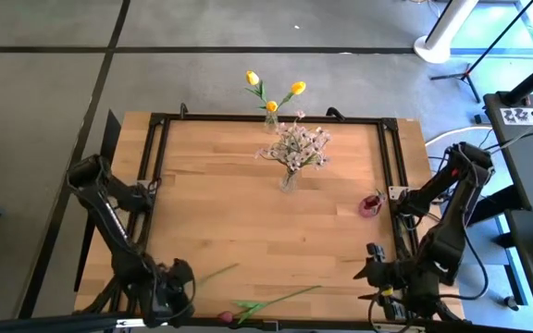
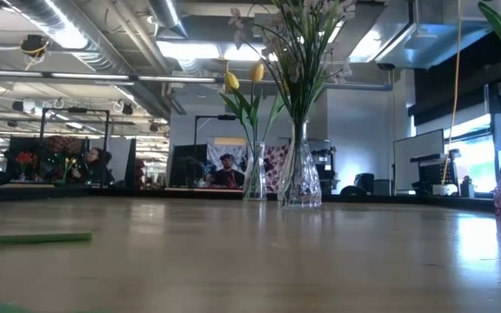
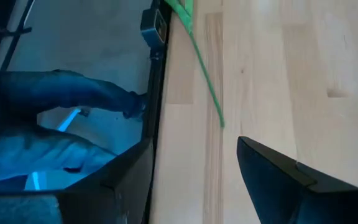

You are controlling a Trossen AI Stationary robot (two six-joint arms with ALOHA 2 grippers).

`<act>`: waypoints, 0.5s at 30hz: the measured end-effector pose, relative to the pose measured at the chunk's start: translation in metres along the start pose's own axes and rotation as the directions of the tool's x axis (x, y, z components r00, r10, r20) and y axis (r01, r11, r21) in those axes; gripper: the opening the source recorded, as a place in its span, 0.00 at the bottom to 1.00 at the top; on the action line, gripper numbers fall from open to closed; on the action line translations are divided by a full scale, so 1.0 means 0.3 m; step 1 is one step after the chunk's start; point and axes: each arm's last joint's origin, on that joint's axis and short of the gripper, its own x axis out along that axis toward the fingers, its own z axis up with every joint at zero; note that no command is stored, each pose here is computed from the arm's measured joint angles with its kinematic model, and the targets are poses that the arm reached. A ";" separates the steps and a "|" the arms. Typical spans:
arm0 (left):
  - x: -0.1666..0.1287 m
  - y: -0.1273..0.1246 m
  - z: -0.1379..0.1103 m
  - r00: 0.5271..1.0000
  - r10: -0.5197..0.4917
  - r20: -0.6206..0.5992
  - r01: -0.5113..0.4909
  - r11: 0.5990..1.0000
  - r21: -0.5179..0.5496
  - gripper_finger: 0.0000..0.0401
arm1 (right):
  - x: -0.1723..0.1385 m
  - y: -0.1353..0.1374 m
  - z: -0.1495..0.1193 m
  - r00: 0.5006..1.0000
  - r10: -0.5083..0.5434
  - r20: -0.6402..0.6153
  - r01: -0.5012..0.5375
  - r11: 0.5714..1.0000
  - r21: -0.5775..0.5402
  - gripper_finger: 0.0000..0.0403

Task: Sort flowers into vase by color
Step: Put the left red flower into the pink vase

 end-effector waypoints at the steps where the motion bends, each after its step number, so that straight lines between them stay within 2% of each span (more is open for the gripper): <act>1: 0.010 0.013 -0.008 0.999 0.042 -0.026 -0.042 0.999 -0.004 0.24 | 0.006 0.003 0.000 1.000 -0.003 0.005 0.003 1.000 0.000 0.58; 4: 0.056 0.048 -0.028 0.982 0.168 -0.088 -0.167 0.986 0.017 0.24 | 0.022 0.007 -0.004 1.000 -0.020 0.011 0.020 1.000 -0.001 0.58; 8: 0.137 0.067 -0.039 0.951 0.282 -0.127 -0.272 0.958 0.088 0.24 | 0.029 0.009 -0.005 1.000 -0.027 0.015 0.027 1.000 0.015 0.58; 12: 0.212 0.088 -0.037 0.916 0.378 -0.135 -0.358 0.921 0.150 0.24 | 0.031 0.014 -0.003 1.000 -0.015 0.022 0.015 1.000 0.028 0.58; 15: 0.240 0.093 -0.027 0.906 0.404 -0.128 -0.382 0.909 0.165 0.26 | 0.031 0.015 -0.003 1.000 -0.010 0.019 0.010 0.999 0.037 0.58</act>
